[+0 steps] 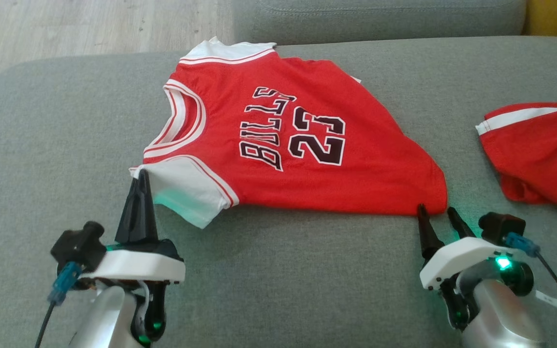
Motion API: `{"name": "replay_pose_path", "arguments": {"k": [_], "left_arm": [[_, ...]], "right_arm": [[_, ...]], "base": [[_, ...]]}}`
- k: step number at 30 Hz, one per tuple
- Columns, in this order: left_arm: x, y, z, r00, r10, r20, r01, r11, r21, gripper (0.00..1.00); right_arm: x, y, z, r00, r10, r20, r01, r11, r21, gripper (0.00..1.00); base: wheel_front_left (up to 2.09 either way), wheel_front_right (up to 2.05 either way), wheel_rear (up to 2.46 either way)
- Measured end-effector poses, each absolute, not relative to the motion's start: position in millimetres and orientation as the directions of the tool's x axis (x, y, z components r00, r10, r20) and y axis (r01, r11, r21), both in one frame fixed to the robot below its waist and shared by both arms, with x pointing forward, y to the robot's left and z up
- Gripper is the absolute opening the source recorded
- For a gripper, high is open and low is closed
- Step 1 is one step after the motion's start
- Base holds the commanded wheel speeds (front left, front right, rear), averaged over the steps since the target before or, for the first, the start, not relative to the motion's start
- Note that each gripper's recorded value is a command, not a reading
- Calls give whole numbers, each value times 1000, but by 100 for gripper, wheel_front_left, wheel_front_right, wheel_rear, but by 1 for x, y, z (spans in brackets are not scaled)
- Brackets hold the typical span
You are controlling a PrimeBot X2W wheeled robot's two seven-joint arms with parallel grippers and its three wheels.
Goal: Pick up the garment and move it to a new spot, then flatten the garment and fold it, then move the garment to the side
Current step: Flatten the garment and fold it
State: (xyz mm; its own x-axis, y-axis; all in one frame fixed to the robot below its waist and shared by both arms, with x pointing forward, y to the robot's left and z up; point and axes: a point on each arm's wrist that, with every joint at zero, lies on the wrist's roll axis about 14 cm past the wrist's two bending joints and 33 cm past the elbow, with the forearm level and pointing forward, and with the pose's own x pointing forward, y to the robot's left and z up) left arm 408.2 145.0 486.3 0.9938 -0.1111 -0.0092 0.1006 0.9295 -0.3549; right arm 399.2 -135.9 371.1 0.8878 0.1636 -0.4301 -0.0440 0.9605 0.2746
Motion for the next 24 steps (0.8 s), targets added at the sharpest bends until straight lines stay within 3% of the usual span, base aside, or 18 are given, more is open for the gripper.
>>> {"name": "replay_pose_path", "arguments": {"k": [7,8,9,10,16,24], "left_arm": [[408,145,483,994,-112,-13,100,929,-356,0],[408,145,482,994,-112,-17,98,928,-359,0],[408,145,480,994,-111,-21,96,929,-359,0],[408,146,479,994,-110,-22,95,930,-356,0],[412,156,488,997,-78,6,75,926,-370,0],[430,155,565,970,-73,234,176,871,-459,0]], "right_arm": [[405,-134,369,885,167,-435,-55,964,259,100],[405,-133,368,883,170,-437,-59,965,256,90],[405,-132,368,881,175,-439,-65,965,253,4],[406,-131,368,880,178,-441,-70,966,250,0],[410,-115,384,899,220,-378,-114,952,285,0],[441,-106,488,970,242,-23,-225,931,288,0]], "base": [[0,0,0],[0,0,0],[0,0,0],[0,0,0],[0,0,0],[0,0,0]]}}
